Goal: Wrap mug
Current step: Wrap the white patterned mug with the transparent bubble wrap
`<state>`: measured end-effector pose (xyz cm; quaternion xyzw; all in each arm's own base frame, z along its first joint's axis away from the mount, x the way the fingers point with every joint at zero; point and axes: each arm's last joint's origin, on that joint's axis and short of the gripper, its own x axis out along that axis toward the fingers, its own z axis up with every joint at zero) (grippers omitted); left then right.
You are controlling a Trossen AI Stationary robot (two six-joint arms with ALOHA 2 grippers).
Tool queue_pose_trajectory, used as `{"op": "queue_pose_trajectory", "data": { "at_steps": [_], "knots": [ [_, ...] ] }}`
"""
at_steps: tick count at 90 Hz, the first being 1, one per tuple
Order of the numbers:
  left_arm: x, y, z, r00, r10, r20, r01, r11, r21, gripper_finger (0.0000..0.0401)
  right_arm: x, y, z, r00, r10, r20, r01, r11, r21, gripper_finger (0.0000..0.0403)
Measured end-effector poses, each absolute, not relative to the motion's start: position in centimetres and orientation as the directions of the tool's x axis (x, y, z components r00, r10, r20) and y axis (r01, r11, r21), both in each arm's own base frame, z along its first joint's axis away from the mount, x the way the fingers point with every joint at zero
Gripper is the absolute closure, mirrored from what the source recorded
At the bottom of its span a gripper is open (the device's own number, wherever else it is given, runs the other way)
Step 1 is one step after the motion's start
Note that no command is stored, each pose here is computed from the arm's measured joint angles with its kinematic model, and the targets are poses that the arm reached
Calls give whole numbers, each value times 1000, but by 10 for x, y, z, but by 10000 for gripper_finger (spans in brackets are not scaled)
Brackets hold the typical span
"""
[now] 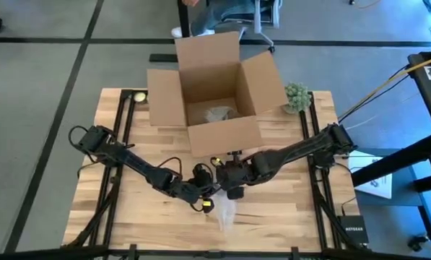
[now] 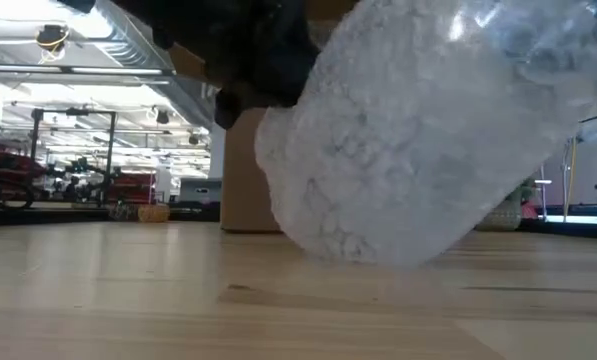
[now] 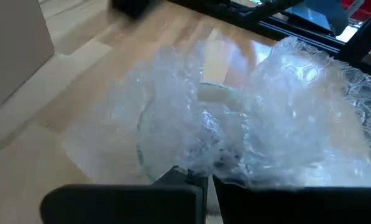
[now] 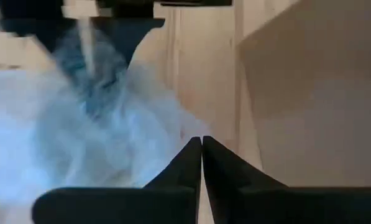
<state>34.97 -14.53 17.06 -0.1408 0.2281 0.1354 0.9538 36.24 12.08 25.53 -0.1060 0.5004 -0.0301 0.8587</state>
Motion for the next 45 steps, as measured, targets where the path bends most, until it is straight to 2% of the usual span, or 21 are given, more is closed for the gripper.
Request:
{"op": "queue_pose_trajectory", "data": {
  "at_steps": [10, 29, 45],
  "knots": [
    [350, -146, 171, 863, 191, -468, -319, 924, -211, 401, 359, 131, 241, 481, -48, -875, -96, 990, -107, 402],
    [351, -145, 171, 864, 192, -465, -324, 919, -224, 401, 359, 132, 194, 470, -14, -883, -74, 996, -55, 402],
    [352, -144, 172, 866, 196, -460, -328, 917, -226, 401, 360, 130, 190, 470, 1, -882, -79, 996, -40, 402]
  ]
}}
